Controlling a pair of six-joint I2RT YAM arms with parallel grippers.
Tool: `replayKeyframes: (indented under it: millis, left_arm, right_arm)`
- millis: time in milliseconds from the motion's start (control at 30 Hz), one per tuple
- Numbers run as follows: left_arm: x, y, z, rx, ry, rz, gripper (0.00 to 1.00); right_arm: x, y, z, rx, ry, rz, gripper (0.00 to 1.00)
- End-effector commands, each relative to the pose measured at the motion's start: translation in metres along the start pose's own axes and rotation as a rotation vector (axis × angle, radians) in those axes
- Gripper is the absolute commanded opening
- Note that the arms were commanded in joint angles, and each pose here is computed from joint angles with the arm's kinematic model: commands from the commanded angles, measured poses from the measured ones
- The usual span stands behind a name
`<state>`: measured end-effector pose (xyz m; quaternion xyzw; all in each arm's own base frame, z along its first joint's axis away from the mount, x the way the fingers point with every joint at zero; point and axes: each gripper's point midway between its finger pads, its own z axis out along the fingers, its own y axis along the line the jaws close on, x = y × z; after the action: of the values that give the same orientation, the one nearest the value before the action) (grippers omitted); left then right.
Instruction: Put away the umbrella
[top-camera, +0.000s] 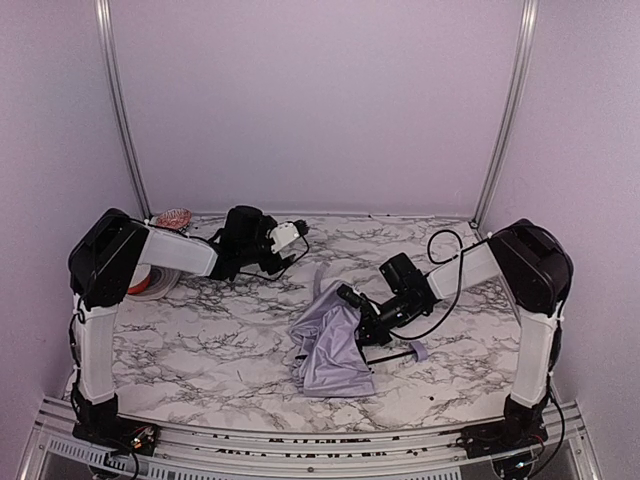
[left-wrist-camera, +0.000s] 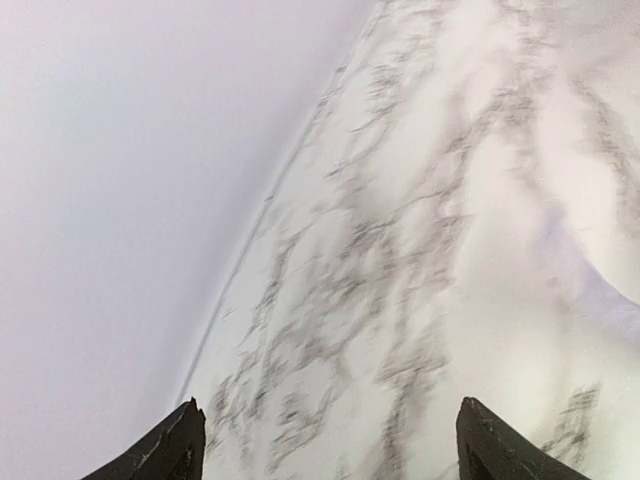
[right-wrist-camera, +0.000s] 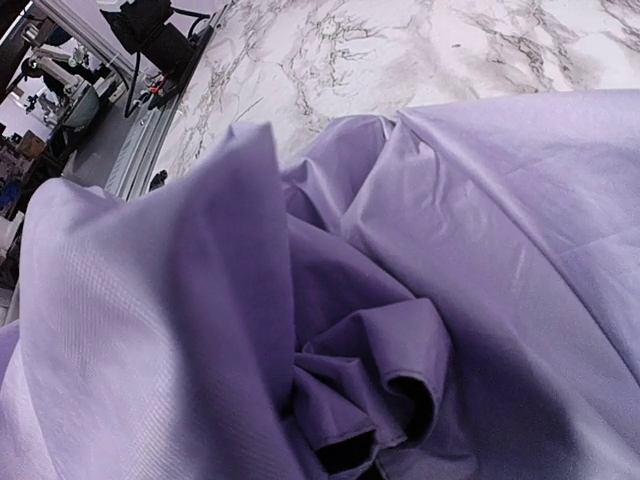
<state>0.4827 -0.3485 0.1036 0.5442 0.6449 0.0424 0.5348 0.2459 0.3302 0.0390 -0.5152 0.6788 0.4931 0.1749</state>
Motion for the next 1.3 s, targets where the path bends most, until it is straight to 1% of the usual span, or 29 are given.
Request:
replayKeyframes:
  millis: [0, 67, 100, 167, 200, 267, 300, 367, 400, 467, 567, 633, 700, 800, 867, 933, 967, 1067, 1100, 1200, 1267]
  left_arm:
    - [-0.044, 0.053, -0.059, -0.190, -0.062, -0.043, 0.85]
    - [-0.071, -0.012, -0.086, 0.032, -0.086, 0.075, 0.82]
    - [-0.081, -0.044, -0.102, 0.158, -0.093, 0.106, 0.80]
    - [-0.098, -0.103, -0.134, 0.414, -0.108, 0.090, 0.74]
    - [-0.107, -0.125, -0.148, 0.512, -0.130, 0.070, 0.72]
    - [-0.120, -0.159, -0.171, 0.647, -0.169, 0.025, 0.70]
    - [-0.127, -0.172, -0.178, 0.693, -0.192, 0.005, 0.71]
    - [-0.132, -0.183, -0.177, 0.722, -0.184, -0.040, 0.77]
    - [-0.131, -0.183, -0.168, 0.704, -0.162, -0.074, 0.81]
    - [-0.126, -0.177, -0.143, 0.622, -0.099, -0.130, 0.85]
    - [-0.127, -0.177, -0.119, 0.586, -0.063, -0.187, 0.86]
    - [-0.132, -0.185, -0.115, 0.627, -0.081, -0.205, 0.83]
    - [-0.129, -0.194, -0.112, 0.659, -0.077, -0.213, 0.77]
    - [-0.110, -0.201, -0.098, 0.645, -0.008, -0.232, 0.65]
    - [-0.099, -0.198, -0.087, 0.619, 0.041, -0.262, 0.54]
    - [-0.088, -0.195, -0.076, 0.617, 0.075, -0.307, 0.42]
    - [-0.083, -0.196, -0.074, 0.634, 0.084, -0.330, 0.37]
    - [-0.071, -0.209, -0.077, 0.719, 0.105, -0.360, 0.24]
    - [-0.066, -0.214, -0.080, 0.744, 0.119, -0.360, 0.16]
    - [-0.054, -0.227, -0.085, 0.798, 0.163, -0.361, 0.01]
    - [-0.044, -0.226, -0.080, 0.778, 0.192, -0.365, 0.00]
  right_arm:
    - [0.010, -0.027, -0.002, 0.060, 0.035, 0.138, 0.00]
    - [0.010, -0.034, -0.003, 0.075, 0.036, 0.181, 0.00]
    - [0.010, -0.038, -0.003, 0.082, 0.034, 0.199, 0.00]
    - [0.009, -0.045, -0.003, 0.096, 0.031, 0.237, 0.00]
    - [0.009, -0.048, -0.003, 0.098, 0.034, 0.258, 0.00]
    - [0.012, -0.053, -0.001, 0.094, 0.042, 0.286, 0.00]
    - [0.014, -0.053, 0.000, 0.090, 0.047, 0.295, 0.00]
    - [0.015, -0.054, 0.001, 0.087, 0.050, 0.301, 0.00]
    - [0.015, -0.054, 0.002, 0.086, 0.050, 0.299, 0.00]
    - [0.014, -0.054, 0.001, 0.088, 0.047, 0.294, 0.00]
    - [0.013, -0.054, 0.001, 0.088, 0.045, 0.291, 0.00]
    - [0.012, -0.054, 0.001, 0.090, 0.043, 0.290, 0.00]
    - [0.009, -0.054, 0.000, 0.091, 0.037, 0.291, 0.01]
    - [-0.007, -0.051, -0.003, 0.074, 0.001, 0.271, 0.05]
    - [-0.020, -0.048, -0.007, 0.073, -0.024, 0.247, 0.07]
    - [-0.032, -0.046, -0.012, 0.084, -0.041, 0.222, 0.14]
    - [-0.037, -0.046, -0.014, 0.093, -0.048, 0.220, 0.19]
    - [-0.052, -0.042, -0.022, 0.111, -0.079, 0.226, 0.28]
    - [-0.058, -0.041, -0.025, 0.121, -0.090, 0.226, 0.29]
    - [-0.071, -0.044, -0.036, 0.189, -0.104, 0.230, 0.32]
    - [-0.075, -0.049, -0.046, 0.242, -0.112, 0.243, 0.35]
